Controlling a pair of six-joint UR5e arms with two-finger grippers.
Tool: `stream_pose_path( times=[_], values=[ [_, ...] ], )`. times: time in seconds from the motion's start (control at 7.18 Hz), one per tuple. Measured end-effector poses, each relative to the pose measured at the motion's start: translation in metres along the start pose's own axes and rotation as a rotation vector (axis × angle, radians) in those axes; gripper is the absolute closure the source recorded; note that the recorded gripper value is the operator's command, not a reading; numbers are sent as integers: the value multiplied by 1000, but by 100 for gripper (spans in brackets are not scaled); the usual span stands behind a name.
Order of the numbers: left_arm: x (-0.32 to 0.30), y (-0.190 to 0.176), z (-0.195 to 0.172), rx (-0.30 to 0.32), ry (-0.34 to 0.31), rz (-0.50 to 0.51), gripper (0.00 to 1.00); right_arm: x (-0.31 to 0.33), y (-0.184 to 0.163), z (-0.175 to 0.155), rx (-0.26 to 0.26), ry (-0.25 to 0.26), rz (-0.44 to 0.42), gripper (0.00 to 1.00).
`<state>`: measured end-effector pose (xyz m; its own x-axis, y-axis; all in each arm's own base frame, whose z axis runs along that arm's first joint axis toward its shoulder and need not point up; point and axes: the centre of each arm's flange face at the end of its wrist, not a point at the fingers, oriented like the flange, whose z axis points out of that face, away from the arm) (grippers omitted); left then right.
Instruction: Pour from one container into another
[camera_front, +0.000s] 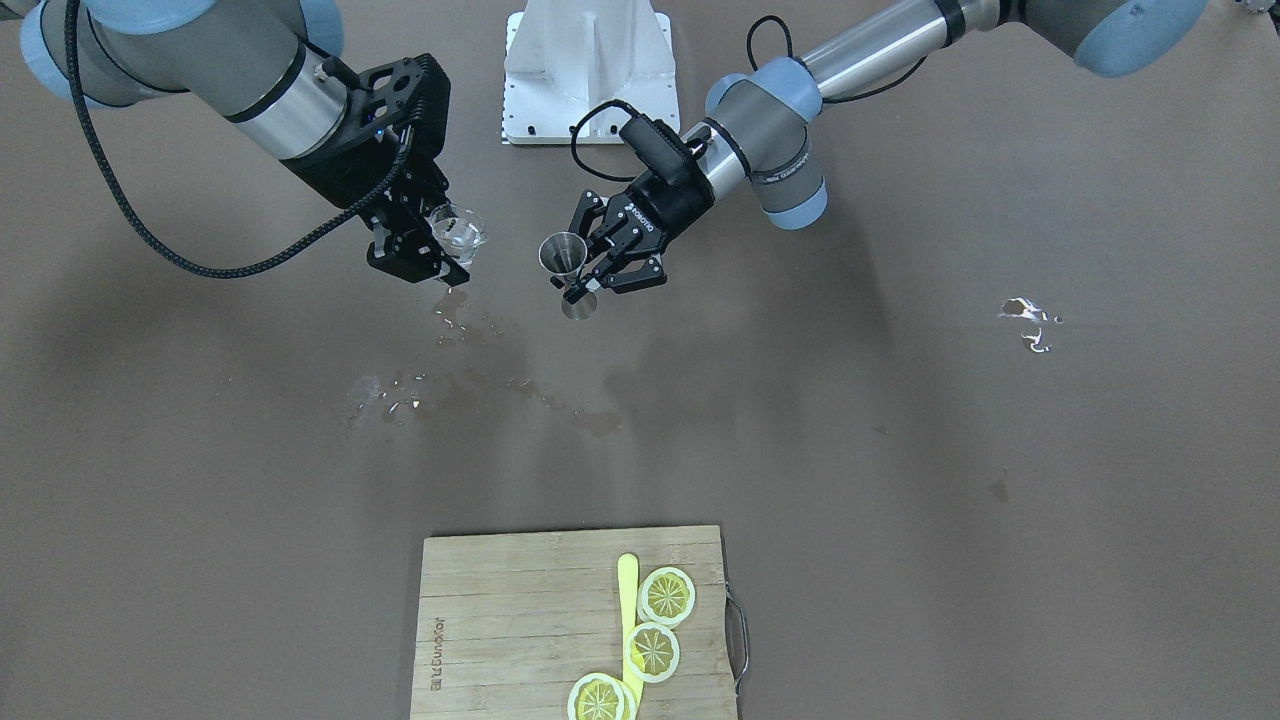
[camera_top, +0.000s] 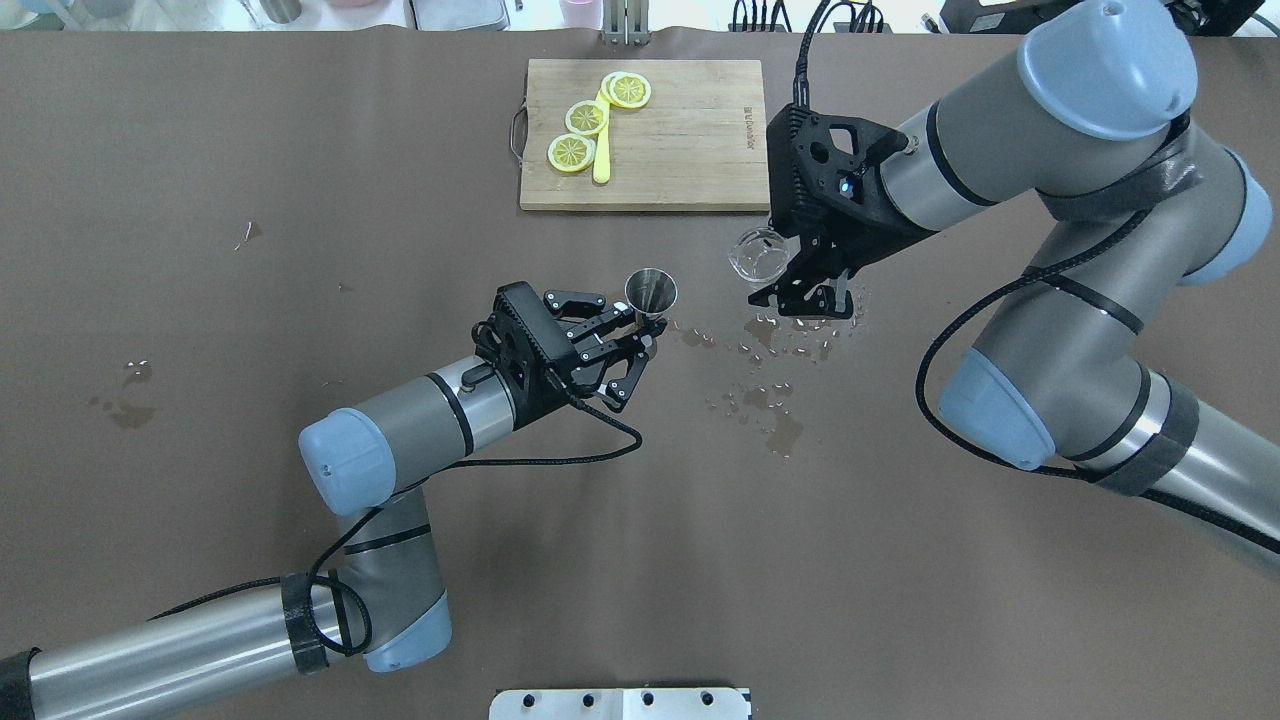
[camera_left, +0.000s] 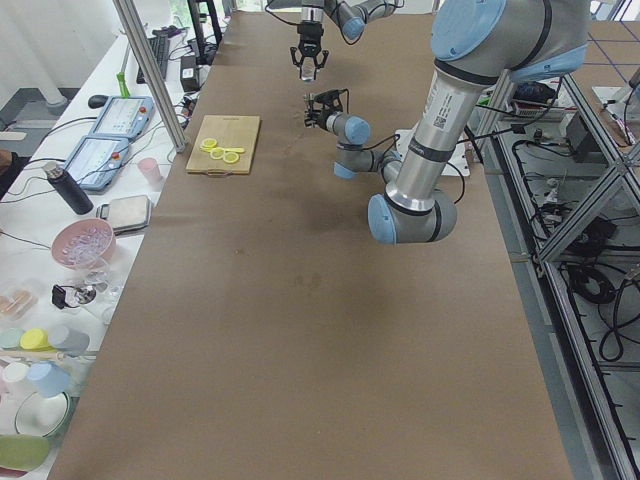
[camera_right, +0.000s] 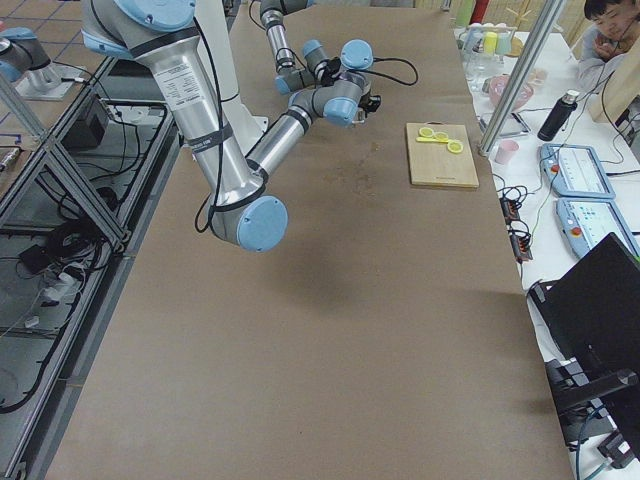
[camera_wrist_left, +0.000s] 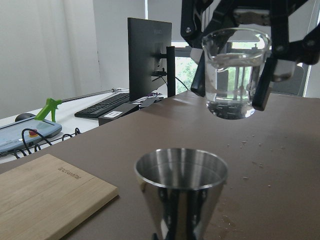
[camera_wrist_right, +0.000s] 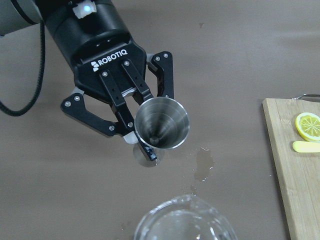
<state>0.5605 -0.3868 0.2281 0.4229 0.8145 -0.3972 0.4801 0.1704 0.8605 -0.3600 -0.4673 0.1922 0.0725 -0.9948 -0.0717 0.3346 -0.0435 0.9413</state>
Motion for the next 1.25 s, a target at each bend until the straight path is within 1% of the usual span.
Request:
stream_pose_path(
  times=[0.42,1.25],
  values=[
    [0,0,0,0,0,1,100,-2,-7,3,-18,-19,12,100],
    [-2,0,-6,18,7,-5,100,-2,-34,11,-55,-56,40,100]
  ],
)
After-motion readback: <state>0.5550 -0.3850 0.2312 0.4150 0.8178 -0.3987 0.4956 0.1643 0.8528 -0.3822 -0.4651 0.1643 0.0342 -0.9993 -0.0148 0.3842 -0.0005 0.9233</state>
